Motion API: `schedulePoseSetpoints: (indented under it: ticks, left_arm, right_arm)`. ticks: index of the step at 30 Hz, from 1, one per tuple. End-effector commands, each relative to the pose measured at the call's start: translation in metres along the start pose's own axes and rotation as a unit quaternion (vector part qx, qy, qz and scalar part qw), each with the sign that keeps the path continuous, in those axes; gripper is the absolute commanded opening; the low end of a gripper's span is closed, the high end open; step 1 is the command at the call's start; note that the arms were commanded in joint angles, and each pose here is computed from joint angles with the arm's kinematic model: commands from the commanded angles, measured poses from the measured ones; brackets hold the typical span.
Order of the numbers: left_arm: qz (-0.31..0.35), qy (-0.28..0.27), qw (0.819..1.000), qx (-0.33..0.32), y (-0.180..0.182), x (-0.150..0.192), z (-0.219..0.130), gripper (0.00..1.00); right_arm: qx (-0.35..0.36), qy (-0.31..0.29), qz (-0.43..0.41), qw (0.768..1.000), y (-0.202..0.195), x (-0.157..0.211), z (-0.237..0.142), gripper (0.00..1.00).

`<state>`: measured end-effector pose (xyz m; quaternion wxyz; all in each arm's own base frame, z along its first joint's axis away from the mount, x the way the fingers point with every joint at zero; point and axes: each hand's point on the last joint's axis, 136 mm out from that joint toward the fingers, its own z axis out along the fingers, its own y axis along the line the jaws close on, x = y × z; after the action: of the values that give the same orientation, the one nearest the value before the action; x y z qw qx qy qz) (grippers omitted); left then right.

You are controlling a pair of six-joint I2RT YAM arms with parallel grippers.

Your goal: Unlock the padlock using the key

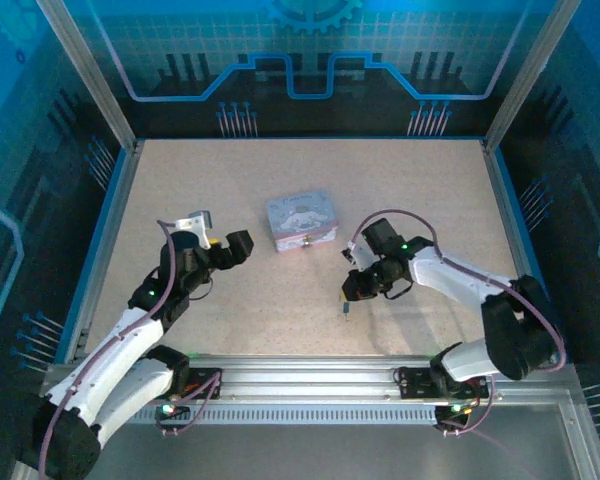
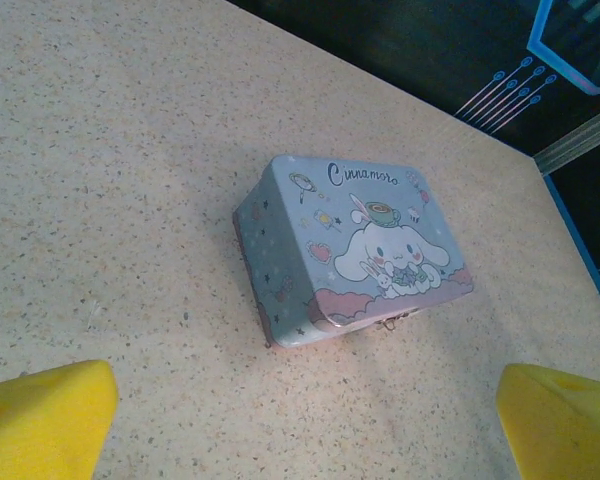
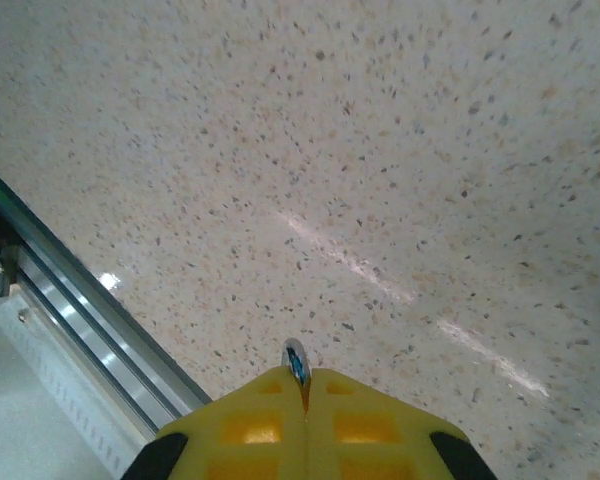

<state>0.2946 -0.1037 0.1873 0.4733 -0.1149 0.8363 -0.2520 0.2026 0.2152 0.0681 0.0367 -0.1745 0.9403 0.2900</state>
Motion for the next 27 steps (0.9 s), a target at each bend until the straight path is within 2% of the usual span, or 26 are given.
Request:
schedulePoseSetpoints:
  ticks: [1,11,14,16,21,27]
  left_arm:
    - [0.005,0.003,1.000,-0.014,0.006,-0.001,0.001,0.99]
    - [-0.002,0.011,1.000,-0.011,0.005,0.002,0.008,0.99]
    - [-0.002,0.012,1.000,-0.018,0.008,0.003,0.009,0.99]
    - [-0.001,0.015,1.000,-0.021,0.010,0.006,0.010,0.99]
    - [0.001,0.018,0.999,-0.026,0.013,0.008,0.012,0.99]
    - [0.014,0.002,0.999,-0.036,0.013,-0.005,0.010,0.99]
  right_arm:
    - [-0.020,-0.006,-0.025,0.999,0.012,-0.017,0.008,0.00]
    - [-0.017,0.000,-0.012,1.000,-0.003,-0.032,0.040,0.02]
    - [-0.015,-0.006,-0.013,1.000,-0.005,-0.036,0.043,0.08]
    - [-0.006,-0.016,-0.017,1.000,-0.007,-0.040,0.040,0.15]
    - [0.015,-0.064,-0.030,0.997,-0.006,-0.051,0.013,0.31]
    - [0.081,-0.172,-0.067,0.980,-0.010,-0.070,-0.054,0.38]
